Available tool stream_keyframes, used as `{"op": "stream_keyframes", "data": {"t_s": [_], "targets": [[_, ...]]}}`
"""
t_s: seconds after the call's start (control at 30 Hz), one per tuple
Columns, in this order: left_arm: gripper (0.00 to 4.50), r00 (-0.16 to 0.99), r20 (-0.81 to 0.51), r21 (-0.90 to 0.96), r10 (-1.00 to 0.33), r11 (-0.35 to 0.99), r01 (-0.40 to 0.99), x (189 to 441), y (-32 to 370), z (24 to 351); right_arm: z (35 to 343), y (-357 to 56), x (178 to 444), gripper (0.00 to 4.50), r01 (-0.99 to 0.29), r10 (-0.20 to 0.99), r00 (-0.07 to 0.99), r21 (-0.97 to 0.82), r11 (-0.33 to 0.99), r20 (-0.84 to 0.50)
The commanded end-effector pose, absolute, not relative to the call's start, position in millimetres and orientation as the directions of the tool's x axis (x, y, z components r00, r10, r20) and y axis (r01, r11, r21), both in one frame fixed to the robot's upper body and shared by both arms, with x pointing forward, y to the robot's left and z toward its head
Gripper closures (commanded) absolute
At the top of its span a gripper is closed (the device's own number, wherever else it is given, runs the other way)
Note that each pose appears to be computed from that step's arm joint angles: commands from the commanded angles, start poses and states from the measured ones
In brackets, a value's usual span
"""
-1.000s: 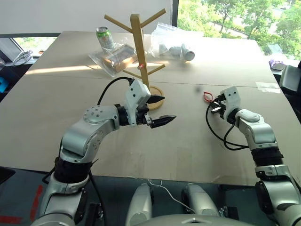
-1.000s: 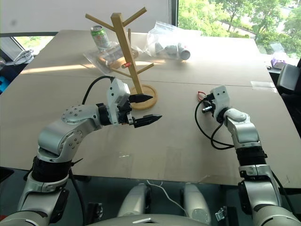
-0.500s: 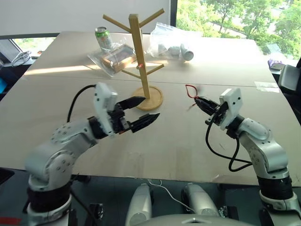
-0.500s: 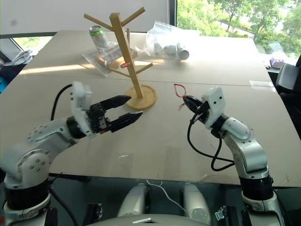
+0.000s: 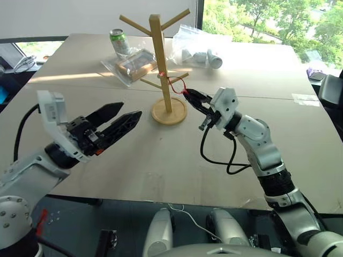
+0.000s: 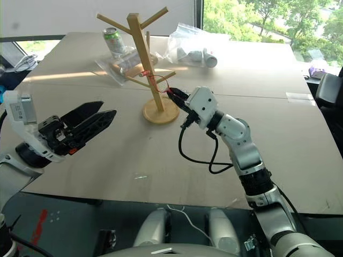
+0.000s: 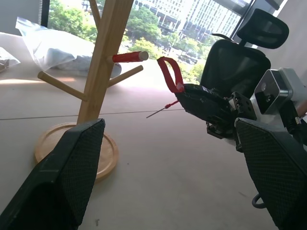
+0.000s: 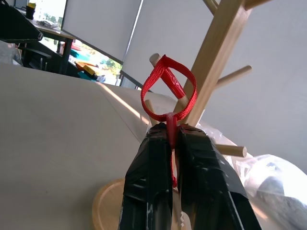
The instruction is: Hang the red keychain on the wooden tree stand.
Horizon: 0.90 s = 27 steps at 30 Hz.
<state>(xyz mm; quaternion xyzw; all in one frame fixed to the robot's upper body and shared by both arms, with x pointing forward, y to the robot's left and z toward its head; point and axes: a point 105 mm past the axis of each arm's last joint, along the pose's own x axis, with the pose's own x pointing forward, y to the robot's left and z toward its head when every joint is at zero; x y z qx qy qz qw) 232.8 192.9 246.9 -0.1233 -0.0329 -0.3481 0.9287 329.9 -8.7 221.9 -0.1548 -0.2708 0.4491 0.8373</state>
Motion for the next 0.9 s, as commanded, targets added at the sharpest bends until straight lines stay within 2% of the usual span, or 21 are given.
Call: {"op": "stream_keyframes", "data": {"t_s": [0.03,0.13,0.67,0.9], "targets": [[0.00,0.750,0.196,-0.160,-0.632,0.734,0.660,227.2,190.6,261.6,238.2,-3.6,326.5,4.45,-0.632,0.838,0.397,-0.550,0.545,0.375],[0.00,0.752,0.207,-0.157,-0.626,0.737,0.657,229.0,190.8,265.2,243.3,-1.1,326.8,4.45,-0.620,0.841,0.373,-0.569,0.540,0.392],[0.00,0.732,0.224,-0.143,-0.643,0.722,0.677,236.1,186.3,270.0,242.8,10.1,340.1,4.45,-0.626,0.847,0.381,-0.570,0.532,0.371],[0.00,0.732,0.227,-0.140,-0.642,0.722,0.677,235.7,187.5,270.4,246.8,14.8,336.9,4.45,-0.632,0.854,0.356,-0.576,0.519,0.380]]}}
